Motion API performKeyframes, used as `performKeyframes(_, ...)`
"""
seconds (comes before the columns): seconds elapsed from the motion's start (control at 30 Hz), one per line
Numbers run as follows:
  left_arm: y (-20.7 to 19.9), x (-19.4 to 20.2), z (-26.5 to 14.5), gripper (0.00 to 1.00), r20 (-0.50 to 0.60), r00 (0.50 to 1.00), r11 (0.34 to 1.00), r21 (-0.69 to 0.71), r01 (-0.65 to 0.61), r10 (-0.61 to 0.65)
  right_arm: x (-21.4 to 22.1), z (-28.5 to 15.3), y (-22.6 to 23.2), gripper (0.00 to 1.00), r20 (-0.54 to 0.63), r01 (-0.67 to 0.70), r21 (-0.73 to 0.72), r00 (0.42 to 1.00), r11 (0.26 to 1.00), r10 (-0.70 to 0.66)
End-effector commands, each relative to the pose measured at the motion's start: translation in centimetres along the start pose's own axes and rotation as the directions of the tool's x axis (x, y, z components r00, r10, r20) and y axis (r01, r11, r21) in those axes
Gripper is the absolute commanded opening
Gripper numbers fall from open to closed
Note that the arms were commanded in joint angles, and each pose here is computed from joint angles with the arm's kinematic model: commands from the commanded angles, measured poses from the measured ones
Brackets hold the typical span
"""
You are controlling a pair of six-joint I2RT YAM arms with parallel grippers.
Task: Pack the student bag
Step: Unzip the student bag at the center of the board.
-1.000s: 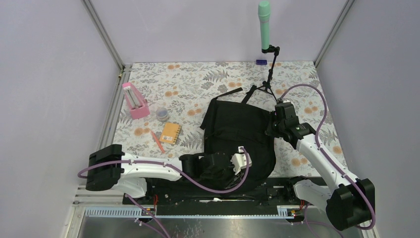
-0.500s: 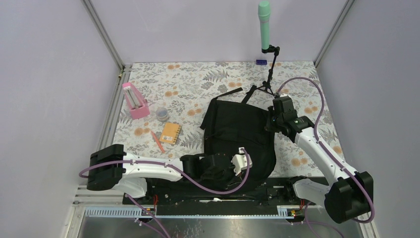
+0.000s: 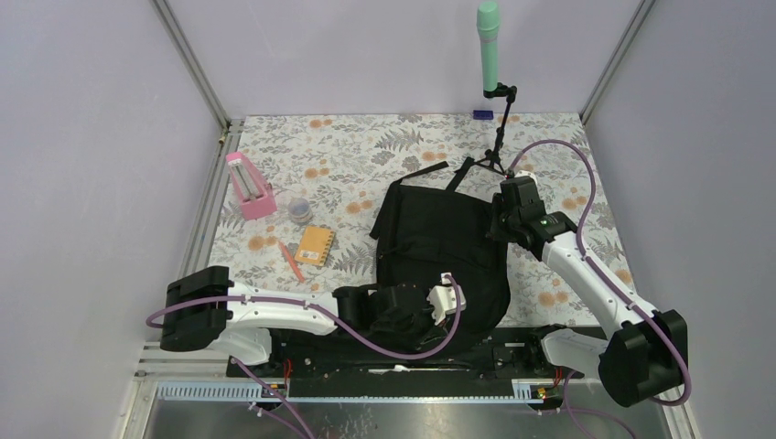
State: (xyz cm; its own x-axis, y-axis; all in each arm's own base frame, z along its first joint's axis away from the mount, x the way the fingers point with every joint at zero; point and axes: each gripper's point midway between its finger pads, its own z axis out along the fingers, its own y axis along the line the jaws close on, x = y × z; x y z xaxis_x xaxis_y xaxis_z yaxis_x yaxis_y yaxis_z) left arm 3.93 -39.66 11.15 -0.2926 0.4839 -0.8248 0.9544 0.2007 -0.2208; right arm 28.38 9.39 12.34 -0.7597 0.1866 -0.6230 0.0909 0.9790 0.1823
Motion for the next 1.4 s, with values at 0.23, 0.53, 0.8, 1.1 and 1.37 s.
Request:
performKeyframes(0.23,-1.9,-1.5,0.2,0.00,0.062,0.998,0.998,0.069,-0.003,-0.001,0.8,0.1,1.0,0.29,-0.020,-0.010,-0.036,1.000,0.999,0.009)
performKeyframes(0.53,-1.9,-1.4,0.2,0.00,0.066,0.998,0.998,0.069,0.002,-0.006,0.1,-0.4,2.6,0.00,0.002,-0.030,-0.079,1.000,0.996,0.030)
performKeyframes(0.8,-2.0,-0.6,0.5,0.00,0.049,0.999,0.997,0.076,-0.006,0.002,-2.1,0.5,9.7,0.00,0.040,0.046,-0.172,0.998,0.984,-0.040)
performKeyframes(1.1,-1.7,0.2,0.5,0.00,0.046,0.999,0.997,0.072,-0.003,0.000,-2.7,0.3,18.9,0.00,0.054,0.154,-0.302,0.988,0.941,-0.144)
performKeyframes(1.37,-1.9,-0.2,0.6,0.00,0.061,0.998,0.997,0.081,0.005,-0.009,-2.4,-0.7,25.0,0.00,0.088,0.204,-0.430,0.979,0.879,-0.185)
